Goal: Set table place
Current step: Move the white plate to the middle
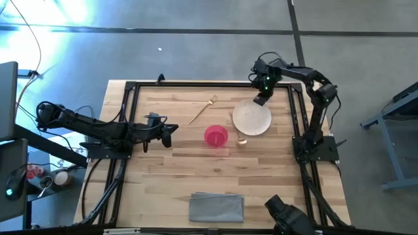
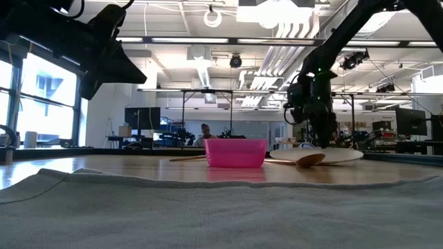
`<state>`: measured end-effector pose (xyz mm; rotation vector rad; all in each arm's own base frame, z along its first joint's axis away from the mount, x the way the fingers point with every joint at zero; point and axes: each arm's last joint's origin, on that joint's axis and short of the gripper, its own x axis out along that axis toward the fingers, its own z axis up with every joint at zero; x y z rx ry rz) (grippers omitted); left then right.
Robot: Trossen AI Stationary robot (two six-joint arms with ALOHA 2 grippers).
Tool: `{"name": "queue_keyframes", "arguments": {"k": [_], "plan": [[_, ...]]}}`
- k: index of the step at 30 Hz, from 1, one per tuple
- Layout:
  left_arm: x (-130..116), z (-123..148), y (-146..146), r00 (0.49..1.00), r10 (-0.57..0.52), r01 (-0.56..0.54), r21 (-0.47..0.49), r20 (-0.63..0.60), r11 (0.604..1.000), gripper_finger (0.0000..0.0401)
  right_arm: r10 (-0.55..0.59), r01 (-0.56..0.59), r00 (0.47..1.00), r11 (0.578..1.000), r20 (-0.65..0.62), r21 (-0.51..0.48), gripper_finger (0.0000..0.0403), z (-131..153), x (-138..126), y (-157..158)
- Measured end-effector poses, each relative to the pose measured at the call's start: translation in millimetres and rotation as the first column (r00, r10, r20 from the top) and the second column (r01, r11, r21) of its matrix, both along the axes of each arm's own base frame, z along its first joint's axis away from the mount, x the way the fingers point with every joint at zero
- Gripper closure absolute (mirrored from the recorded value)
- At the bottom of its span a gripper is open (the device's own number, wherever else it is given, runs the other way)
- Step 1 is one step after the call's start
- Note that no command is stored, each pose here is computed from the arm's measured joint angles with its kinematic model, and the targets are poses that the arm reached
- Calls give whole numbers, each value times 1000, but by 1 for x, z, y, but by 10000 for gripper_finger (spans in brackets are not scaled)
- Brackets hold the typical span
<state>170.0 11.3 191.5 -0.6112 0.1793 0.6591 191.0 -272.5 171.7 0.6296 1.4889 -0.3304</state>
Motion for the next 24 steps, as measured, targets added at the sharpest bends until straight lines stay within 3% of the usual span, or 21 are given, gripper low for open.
{"name": "queue_keyframes", "arguments": {"k": [10, 18, 24], "plan": [[0, 0, 0, 1000, 0, 0, 0, -1, 1000, 387, -14, 15, 997, 1000, -72, 17, 402, 14, -8, 9], [0, 0, 0, 1000, -3, 3, 3, -6, 1000, 387, 27, -13, 956, 999, -291, 49, 402, 17, -20, 18], [0, 0, 0, 1000, 10, -10, -15, 7, 1000, 387, 24, 0, 962, 996, -273, 87, 402, 18, -15, 25]]}}
